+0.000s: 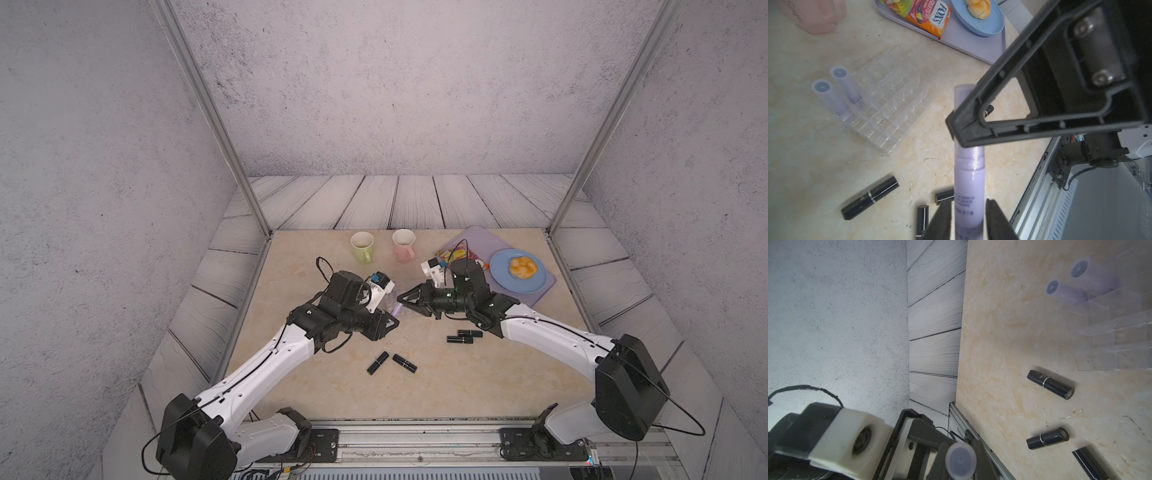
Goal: Arrange the lipsticks in the organizer
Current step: Pick up the lipstick at the center of the board, then place the lipstick in the storage box.
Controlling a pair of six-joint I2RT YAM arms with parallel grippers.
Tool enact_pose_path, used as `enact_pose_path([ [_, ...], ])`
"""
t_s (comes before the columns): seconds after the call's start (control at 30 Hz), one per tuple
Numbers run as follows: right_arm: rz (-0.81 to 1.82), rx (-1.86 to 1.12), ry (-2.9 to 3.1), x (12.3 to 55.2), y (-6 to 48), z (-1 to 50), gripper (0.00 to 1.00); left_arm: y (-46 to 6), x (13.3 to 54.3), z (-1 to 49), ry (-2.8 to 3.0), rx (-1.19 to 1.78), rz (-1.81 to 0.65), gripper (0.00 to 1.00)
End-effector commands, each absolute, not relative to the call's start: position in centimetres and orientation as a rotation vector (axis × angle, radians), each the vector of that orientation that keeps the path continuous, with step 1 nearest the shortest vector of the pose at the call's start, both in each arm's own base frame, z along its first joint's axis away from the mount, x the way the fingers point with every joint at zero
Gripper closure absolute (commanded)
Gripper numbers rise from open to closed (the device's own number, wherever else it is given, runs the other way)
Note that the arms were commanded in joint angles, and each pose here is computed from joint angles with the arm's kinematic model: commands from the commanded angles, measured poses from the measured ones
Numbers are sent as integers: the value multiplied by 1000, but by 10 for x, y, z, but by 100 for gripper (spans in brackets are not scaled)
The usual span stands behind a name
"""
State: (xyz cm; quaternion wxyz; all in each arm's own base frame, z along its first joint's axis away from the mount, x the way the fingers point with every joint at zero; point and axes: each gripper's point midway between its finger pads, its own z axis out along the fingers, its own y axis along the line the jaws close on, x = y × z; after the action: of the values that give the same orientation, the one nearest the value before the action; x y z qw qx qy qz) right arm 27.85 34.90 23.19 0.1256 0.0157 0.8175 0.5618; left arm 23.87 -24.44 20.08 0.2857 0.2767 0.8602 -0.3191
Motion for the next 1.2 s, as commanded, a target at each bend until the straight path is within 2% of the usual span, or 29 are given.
enact_pose_path([
  [0.0,1520,138,2310,313,326,232,88,-221,261,216,2321,548,-704,36],
  [0.07,1358,162,2269,337,305,234,91,-195,277,218,2329,376,-624,25],
  [0.1,1231,149,2250,348,294,233,93,-176,287,217,2338,259,-574,23],
  [0.23,649,-8,2243,379,271,220,95,-107,311,195,2402,-120,-454,23],
  [0.4,309,-202,2175,401,293,204,96,-73,315,168,2421,-336,-422,24],
  [0.6,267,-271,2180,420,323,179,96,-69,312,142,2446,-394,-422,26],
  [1.17,318,-291,2206,434,352,149,98,-66,314,146,2429,-393,-446,27],
])
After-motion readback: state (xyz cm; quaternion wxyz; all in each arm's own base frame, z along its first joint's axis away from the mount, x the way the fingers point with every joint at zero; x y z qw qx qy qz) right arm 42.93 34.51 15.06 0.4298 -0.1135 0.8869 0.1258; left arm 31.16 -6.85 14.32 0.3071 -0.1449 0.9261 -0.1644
